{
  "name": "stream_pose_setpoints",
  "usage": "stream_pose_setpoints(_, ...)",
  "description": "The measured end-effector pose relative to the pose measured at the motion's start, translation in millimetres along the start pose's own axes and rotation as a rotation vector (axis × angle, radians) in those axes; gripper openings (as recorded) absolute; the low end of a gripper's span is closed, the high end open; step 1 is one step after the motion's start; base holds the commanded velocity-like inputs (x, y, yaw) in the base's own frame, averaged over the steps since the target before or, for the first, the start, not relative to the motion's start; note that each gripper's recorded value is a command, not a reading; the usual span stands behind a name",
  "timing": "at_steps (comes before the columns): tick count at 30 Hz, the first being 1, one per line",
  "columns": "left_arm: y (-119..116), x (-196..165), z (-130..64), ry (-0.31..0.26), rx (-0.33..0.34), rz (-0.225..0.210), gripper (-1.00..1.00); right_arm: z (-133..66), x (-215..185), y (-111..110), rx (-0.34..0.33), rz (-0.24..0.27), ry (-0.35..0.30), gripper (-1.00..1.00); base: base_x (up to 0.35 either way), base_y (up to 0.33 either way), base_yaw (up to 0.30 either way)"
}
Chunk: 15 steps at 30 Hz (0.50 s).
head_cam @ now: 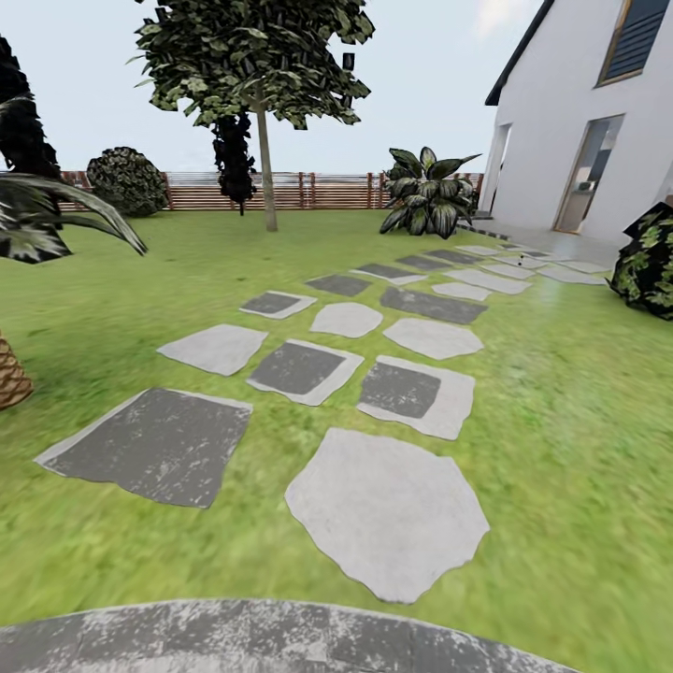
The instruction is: In the garden, pick up the pesticide atomizer on the floor and spray pesticide onto both trees until each tree trunk is fully covered.
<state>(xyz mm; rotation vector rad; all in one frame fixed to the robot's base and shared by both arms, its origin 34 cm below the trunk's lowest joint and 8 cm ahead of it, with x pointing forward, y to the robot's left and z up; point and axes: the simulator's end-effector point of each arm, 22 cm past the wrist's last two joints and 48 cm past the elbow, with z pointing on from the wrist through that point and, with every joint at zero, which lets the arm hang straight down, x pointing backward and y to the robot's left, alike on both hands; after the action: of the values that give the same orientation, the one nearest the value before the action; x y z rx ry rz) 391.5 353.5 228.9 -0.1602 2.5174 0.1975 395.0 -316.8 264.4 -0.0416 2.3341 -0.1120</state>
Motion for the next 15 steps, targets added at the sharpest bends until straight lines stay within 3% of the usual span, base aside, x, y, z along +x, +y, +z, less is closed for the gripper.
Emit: stream_pose_setpoints(15, 0.0, -0.1, 0.0, 0.000, 0.000, 0.000, 1.00, 0.1, -0.4, -0.2, 0.001, 0.000, -0.001, 1.00, 0.326, -0.115, 0.000)
